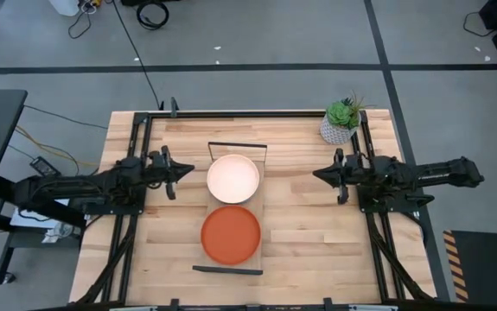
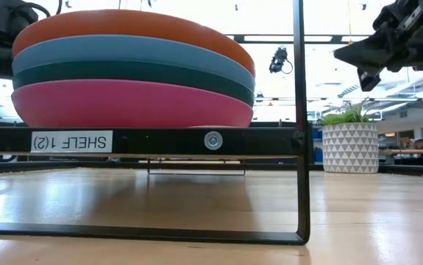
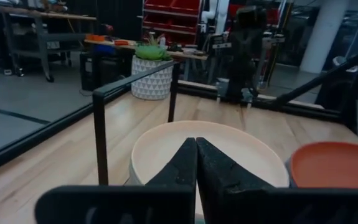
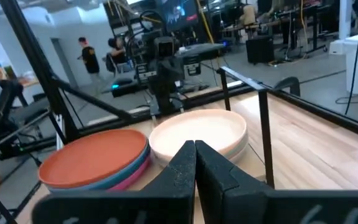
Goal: Place and stack plates onto a shelf
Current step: Return to Home Position
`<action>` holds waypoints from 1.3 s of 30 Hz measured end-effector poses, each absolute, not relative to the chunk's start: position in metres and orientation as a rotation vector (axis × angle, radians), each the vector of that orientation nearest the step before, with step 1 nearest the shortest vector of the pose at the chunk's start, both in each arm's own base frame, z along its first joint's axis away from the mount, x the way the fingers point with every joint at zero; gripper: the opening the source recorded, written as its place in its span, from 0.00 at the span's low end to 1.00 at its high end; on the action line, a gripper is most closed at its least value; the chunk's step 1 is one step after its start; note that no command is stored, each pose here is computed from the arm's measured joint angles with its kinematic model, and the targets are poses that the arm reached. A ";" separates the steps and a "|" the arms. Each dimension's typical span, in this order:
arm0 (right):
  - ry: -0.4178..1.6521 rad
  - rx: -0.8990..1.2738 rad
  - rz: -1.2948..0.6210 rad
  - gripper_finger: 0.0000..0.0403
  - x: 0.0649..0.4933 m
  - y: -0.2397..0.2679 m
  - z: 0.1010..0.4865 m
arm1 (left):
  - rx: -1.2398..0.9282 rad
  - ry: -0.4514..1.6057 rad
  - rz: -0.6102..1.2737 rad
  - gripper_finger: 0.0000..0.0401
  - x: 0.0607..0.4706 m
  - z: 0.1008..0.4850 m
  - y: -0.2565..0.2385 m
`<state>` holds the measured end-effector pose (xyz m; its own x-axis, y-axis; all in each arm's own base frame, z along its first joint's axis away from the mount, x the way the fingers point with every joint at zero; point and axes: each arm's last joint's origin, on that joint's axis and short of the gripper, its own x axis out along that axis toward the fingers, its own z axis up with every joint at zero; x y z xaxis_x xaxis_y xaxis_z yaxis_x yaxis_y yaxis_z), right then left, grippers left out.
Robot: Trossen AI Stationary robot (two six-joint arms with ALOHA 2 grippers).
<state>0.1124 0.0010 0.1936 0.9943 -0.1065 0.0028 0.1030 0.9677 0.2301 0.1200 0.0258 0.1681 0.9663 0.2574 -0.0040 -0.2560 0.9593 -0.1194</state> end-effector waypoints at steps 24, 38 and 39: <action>-0.274 0.301 -0.047 0.03 0.087 0.000 0.215 | -0.294 -0.099 0.143 0.03 0.096 0.173 0.018; -0.274 0.301 -0.049 0.03 0.087 0.000 0.215 | -0.294 -0.100 0.144 0.03 0.096 0.173 0.018; -0.274 0.301 -0.049 0.03 0.087 0.000 0.215 | -0.294 -0.100 0.144 0.03 0.096 0.173 0.018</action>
<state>0.0875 0.0004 0.2149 0.9618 -0.0886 0.2591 0.0073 0.9542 0.2992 0.0956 0.0178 0.1732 0.9848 0.1559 0.0767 -0.1269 0.9469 -0.2955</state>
